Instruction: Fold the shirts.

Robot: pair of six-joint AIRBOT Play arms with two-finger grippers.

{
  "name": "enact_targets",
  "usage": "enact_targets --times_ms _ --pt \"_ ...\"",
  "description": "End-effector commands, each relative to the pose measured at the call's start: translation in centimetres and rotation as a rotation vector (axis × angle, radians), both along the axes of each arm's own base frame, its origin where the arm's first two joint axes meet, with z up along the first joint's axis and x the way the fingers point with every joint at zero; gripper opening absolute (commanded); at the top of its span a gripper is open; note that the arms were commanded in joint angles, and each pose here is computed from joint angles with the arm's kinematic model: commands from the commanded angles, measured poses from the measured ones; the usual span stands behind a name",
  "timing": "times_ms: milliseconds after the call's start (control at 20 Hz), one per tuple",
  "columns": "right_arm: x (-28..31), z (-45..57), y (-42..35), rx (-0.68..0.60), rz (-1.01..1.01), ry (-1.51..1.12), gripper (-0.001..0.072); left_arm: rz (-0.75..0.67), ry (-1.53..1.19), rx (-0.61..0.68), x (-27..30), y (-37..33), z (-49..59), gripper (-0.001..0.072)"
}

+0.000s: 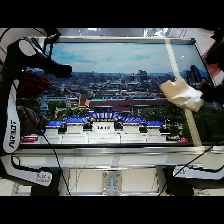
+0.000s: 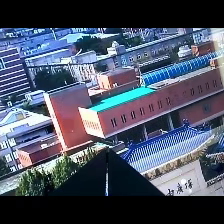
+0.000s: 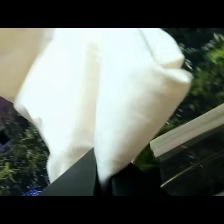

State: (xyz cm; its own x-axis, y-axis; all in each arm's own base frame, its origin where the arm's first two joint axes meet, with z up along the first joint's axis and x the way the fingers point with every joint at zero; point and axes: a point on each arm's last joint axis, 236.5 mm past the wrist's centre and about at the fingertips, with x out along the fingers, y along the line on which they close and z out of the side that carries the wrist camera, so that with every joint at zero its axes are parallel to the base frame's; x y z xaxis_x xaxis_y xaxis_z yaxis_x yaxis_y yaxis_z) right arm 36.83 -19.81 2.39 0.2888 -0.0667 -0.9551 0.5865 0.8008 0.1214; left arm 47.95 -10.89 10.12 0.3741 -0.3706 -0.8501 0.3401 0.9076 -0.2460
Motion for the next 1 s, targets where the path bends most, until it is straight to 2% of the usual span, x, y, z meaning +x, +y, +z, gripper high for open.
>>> enact_targets --times_ms 0,200,350,400,450,500,650,750,850,950 --pt "-8.9 -4.2 -3.1 -0.009 -0.175 0.074 0.0021 0.029 0.026 -0.011 0.2 0.0 -0.7 0.0012" --pt "-14.8 -8.1 -0.2 0.041 -0.228 0.141 0.0021 0.034 0.036 -0.013 0.3 0.0 -1.1 0.0011" --pt "-15.2 -6.5 0.1 0.011 -0.228 0.108 0.0042 0.033 0.04 -0.013 0.2 0.0 -1.2 0.0012" --pt "-14.9 -5.1 0.0 -0.003 -0.229 0.082 0.02 0.032 0.042 -0.013 0.1 0.0 -1.2 0.0011" --pt "-14.6 -3.1 -0.2 -0.022 -0.233 0.047 0.0469 0.03 0.045 -0.012 0.1 0.0 -1.2 0.0012" --pt "-14.1 -0.5 -0.5 -0.05 -0.235 0.001 0.0587 0.03 0.046 -0.012 0.0 0.0 -1.2 0.0011" --pt "-11.0 8.9 -0.6 -0.126 -0.229 -0.247 0.0584 0.029 0.049 -0.012 0.0 0.0 -1.2 0.0011" --pt "-6.7 14.6 2.0 -0.06 -0.172 -0.506 0.0582 0.029 0.048 -0.012 0.0 -0.1 -1.2 0.0012" --pt "-2.8 17.1 7.4 0.023 0.058 -0.65 0.0554 0.028 0.049 -0.014 0.0 -0.1 -1.2 0.0012" --pt "-0.8 17.4 13.0 0.056 0.294 -0.678 0.0554 0.028 0.049 -0.016 0.0 -0.1 -1.2 0.0012"
